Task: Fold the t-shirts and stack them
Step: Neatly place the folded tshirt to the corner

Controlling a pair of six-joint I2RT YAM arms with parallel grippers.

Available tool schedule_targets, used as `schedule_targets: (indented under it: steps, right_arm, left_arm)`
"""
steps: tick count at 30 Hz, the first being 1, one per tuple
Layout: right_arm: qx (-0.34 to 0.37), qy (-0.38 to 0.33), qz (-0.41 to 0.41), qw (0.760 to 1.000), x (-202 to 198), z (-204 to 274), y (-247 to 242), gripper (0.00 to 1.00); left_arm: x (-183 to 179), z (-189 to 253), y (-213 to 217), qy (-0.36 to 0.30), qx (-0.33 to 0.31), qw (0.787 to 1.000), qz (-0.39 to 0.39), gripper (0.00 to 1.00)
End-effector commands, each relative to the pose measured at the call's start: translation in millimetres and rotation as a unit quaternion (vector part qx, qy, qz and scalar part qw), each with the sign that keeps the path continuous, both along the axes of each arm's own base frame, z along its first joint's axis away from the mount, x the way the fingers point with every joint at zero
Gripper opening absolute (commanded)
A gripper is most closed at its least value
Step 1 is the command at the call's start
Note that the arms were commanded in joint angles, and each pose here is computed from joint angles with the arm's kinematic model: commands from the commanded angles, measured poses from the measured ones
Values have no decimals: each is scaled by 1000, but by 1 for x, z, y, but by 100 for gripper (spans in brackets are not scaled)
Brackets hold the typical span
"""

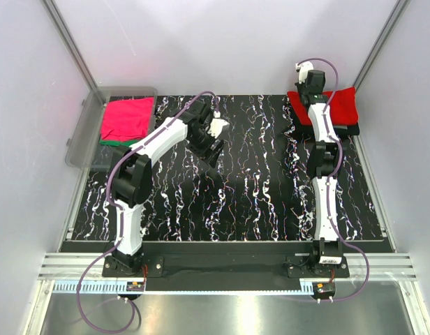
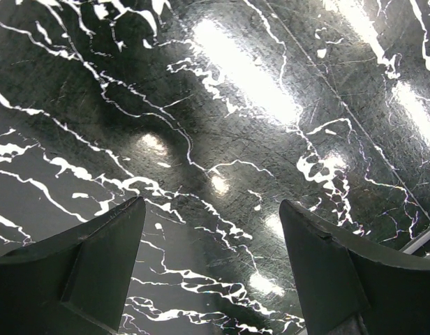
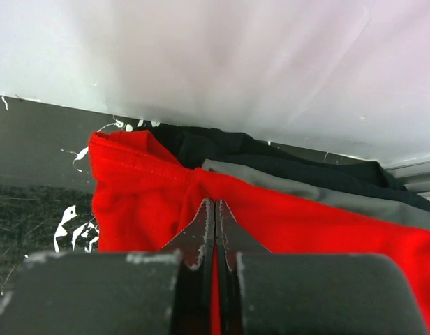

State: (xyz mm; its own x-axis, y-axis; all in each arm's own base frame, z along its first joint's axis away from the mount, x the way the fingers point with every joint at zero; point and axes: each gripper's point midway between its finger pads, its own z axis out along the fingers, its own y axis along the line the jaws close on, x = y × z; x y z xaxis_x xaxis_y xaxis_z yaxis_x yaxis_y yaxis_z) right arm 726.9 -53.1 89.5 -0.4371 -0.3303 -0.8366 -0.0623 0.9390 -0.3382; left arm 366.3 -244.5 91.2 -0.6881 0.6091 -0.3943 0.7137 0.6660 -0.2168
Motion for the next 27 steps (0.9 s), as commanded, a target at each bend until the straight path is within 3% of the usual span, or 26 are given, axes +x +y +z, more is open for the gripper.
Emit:
schedule_targets:
  steps: [1, 7, 13, 27]
  right_arm:
    - [3, -55, 11, 998, 6, 59, 8, 0]
    - [12, -106, 19, 994, 2, 127, 13, 0]
    - [39, -126, 39, 991, -7, 164, 25, 0]
    - [59, -92, 76, 991, -7, 135, 49, 0]
  left_arm:
    - [5, 14, -5, -34, -3, 999, -8, 84]
    - [6, 17, -8, -38, -8, 999, -12, 84]
    - [7, 16, -12, -34, -14, 999, -13, 84]
    - [8, 18, -11, -40, -12, 999, -12, 84]
